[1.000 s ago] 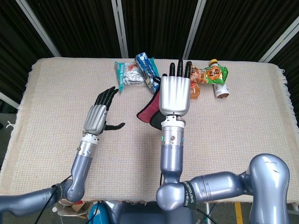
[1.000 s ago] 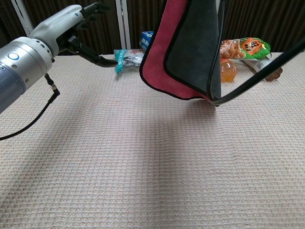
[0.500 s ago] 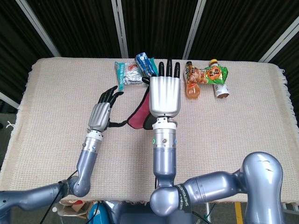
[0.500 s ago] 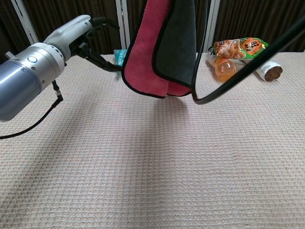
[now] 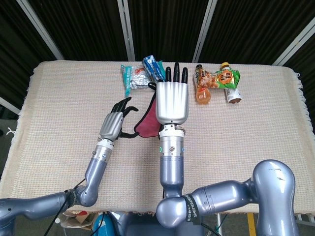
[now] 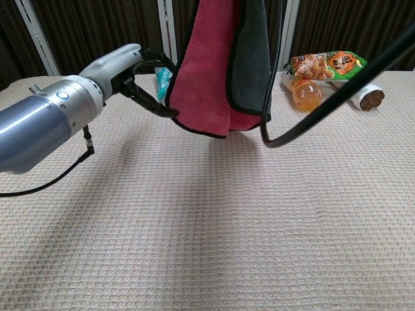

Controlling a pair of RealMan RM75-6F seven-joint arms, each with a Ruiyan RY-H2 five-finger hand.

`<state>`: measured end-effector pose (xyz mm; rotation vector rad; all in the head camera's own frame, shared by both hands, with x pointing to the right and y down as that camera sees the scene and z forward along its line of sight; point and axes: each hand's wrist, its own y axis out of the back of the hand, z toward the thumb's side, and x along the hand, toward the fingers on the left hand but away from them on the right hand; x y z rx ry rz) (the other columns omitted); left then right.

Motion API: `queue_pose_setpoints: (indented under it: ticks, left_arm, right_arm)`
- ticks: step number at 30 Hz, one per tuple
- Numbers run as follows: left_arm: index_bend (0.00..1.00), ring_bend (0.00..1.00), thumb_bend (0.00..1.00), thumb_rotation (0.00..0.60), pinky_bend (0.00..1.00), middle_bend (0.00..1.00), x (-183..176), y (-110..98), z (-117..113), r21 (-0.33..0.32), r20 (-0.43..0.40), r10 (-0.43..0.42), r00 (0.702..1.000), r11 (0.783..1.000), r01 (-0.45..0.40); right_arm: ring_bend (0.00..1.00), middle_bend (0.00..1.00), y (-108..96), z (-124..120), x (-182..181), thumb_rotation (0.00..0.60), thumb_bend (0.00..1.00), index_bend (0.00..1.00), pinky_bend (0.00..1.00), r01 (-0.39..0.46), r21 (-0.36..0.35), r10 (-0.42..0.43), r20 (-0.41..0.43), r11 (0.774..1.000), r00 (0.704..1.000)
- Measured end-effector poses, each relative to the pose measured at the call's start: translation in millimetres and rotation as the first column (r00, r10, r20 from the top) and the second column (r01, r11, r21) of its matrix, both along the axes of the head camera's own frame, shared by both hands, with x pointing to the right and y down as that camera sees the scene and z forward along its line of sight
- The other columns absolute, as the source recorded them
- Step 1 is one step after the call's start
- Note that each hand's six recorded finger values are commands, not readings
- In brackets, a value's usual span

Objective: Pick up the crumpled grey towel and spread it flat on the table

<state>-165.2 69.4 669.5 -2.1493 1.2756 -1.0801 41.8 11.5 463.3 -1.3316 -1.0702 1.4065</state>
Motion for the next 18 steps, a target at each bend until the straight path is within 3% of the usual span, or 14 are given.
queue_pose_setpoints:
  ticks: [8,18]
  left_arm:
    - [0.42,0.0,0.24,0.6,0.02,0.03,7.6,8.2,9.9,-0.075,-0.026,0.013,1.0,0.997,-0.015]
    - [0.5,0.0,0.34,0.6,0.02,0.05,12.7,10.9,14.3,-0.106,-0.04,0.016,0.999,0.994,-0.02]
  right_arm:
    - [0.11,0.24,2.0,-1.3,-3.8,0.6,0.67,0.68,0.15,0.007,0.003,-0.007,0.007,1.0,1.0]
    - [0.11,0.24,5.1,-1.3,-6.1,0.6,0.67,0.69,0.16,0.011,0.002,-0.011,0.008,1.0,1.0]
